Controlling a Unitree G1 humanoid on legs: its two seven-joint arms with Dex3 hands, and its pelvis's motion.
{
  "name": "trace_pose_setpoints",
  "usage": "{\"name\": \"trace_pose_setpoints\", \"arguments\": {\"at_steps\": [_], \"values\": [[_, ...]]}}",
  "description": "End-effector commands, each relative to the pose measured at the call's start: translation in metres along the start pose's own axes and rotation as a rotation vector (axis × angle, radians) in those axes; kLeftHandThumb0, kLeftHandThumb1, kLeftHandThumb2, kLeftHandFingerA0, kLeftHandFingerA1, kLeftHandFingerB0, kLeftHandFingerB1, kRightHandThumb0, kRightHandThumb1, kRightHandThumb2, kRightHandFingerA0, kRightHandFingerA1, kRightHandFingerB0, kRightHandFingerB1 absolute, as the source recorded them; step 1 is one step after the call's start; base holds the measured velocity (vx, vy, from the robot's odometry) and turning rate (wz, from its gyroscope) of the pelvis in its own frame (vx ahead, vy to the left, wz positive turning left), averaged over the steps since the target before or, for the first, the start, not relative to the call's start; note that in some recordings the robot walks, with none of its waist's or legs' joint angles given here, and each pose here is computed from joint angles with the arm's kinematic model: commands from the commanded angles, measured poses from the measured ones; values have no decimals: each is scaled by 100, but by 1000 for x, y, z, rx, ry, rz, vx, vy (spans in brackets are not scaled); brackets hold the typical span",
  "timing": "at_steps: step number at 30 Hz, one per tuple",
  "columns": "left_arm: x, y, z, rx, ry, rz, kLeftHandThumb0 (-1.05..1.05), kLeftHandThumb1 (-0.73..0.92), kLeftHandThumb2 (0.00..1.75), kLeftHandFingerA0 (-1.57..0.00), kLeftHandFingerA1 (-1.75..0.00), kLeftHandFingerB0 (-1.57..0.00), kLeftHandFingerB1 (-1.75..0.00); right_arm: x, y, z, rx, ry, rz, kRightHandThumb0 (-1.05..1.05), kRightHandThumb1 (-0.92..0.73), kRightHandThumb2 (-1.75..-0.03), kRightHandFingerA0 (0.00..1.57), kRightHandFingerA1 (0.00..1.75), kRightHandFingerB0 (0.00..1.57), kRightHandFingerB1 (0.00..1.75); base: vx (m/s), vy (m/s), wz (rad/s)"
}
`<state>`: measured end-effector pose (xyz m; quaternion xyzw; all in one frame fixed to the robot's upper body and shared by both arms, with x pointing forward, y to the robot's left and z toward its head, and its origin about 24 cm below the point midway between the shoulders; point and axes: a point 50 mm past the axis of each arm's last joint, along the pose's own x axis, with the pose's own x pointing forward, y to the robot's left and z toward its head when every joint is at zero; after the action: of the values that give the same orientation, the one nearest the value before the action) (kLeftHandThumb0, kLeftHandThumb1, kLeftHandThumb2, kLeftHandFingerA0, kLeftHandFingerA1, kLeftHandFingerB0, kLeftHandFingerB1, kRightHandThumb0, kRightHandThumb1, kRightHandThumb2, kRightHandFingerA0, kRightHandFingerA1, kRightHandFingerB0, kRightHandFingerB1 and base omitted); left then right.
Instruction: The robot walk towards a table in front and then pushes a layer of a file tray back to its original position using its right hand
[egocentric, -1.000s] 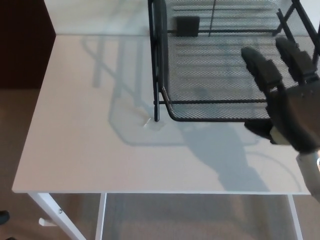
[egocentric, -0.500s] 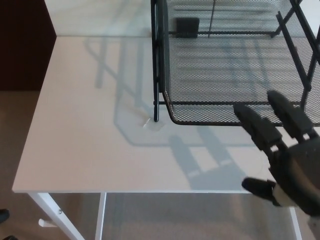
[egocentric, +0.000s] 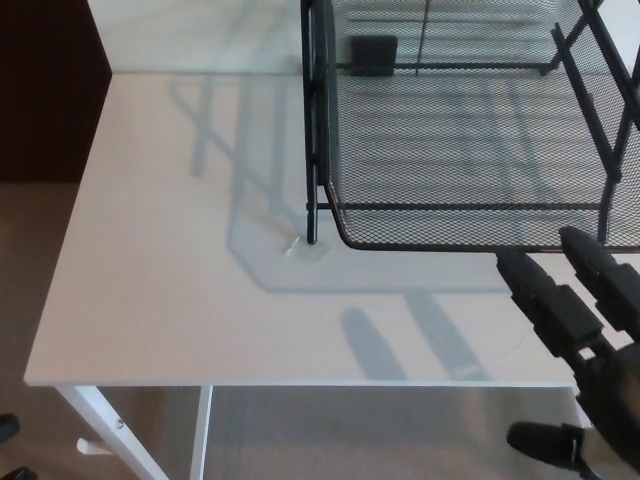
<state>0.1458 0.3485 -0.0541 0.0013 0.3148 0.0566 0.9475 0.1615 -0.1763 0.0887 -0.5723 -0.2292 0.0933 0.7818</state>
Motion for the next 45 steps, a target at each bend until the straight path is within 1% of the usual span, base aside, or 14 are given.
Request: {"name": "trace_pose_setpoints", "arguments": {"at_steps": [1,13,14,17,18,23,24,28,29,31,38,43,44,45], "values": [[-2,5,1,4,19,8,-29,44,62,-58,-56,-42,-45,-22,-23,19,51,-77,-56,-82,-49,-84,0,1,0,0,0,0,0],[-6,9,-8,13,49,23,-23,47,54,-66,-52,-45,-40,-89,-42,36,164,-53,-405,-76,-47,-84,3,12,12,11,0,0,0],[-7,9,-11,11,57,22,-22,48,54,-66,-53,-44,-40,-91,-45,37,172,-68,-439,-71,-56,-58,0,34,8,31,0,0,0],[-9,9,-15,15,65,26,-26,47,62,-56,-54,-42,-45,-100,-45,34,151,-88,-512,-73,-53,-57,9,46,15,39,0,0,0],[-9,10,-15,23,65,28,-28,48,63,-55,-54,-42,-45,-103,-37,28,160,-62,-510,-71,-44,-82,17,54,14,48,0,0,0],[-12,10,-20,19,77,28,-29,47,64,-55,-54,-43,-45,-132,13,-3,409,236,-250,-56,-53,-57,24,43,28,33,0,0,0],[-13,10,-21,27,80,25,-30,46,64,-55,-54,-41,-45,-138,25,-10,482,355,-181,-29,-38,-92,7,53,6,51,0,0,0],[-14,10,-22,40,84,19,-30,46,64,-55,-54,-41,-45,-149,43,-20,607,508,-83,-29,-38,-92,7,53,6,51,0,0,0],[-13,9,-23,39,89,15,-31,46,64,-57,-55,-42,-45,-151,70,-38,800,821,6,-63,-44,-77,4,48,6,36,0,0,0],[-13,8,-24,40,89,14,-31,46,64,-56,-54,-42,-45,-152,78,-42,861,892,27,-56,-57,-59,6,40,10,28,0,0,0],[-18,8,-35,42,130,13,-34,47,66,-54,-54,-40,-45,-172,91,-56,906,1038,125,-72,-45,-83,3,39,5,27,0,0,0],[-22,8,-46,39,165,10,-32,45,64,-52,-54,-40,-45,-189,95,-58,919,1105,195,-63,-43,-82,2,42,3,33,0,0,0],[-23,8,-47,40,168,14,-33,44,64,-52,-54,-41,-46,-190,96,-58,918,1107,205,-61,-60,-60,4,40,7,26,0,0,0],[-24,8,-48,47,175,15,-33,44,64,-52,-54,-40,-45,-190,95,-57,909,1102,218,-66,-45,-81,4,48,5,32,0,0,0]]}}
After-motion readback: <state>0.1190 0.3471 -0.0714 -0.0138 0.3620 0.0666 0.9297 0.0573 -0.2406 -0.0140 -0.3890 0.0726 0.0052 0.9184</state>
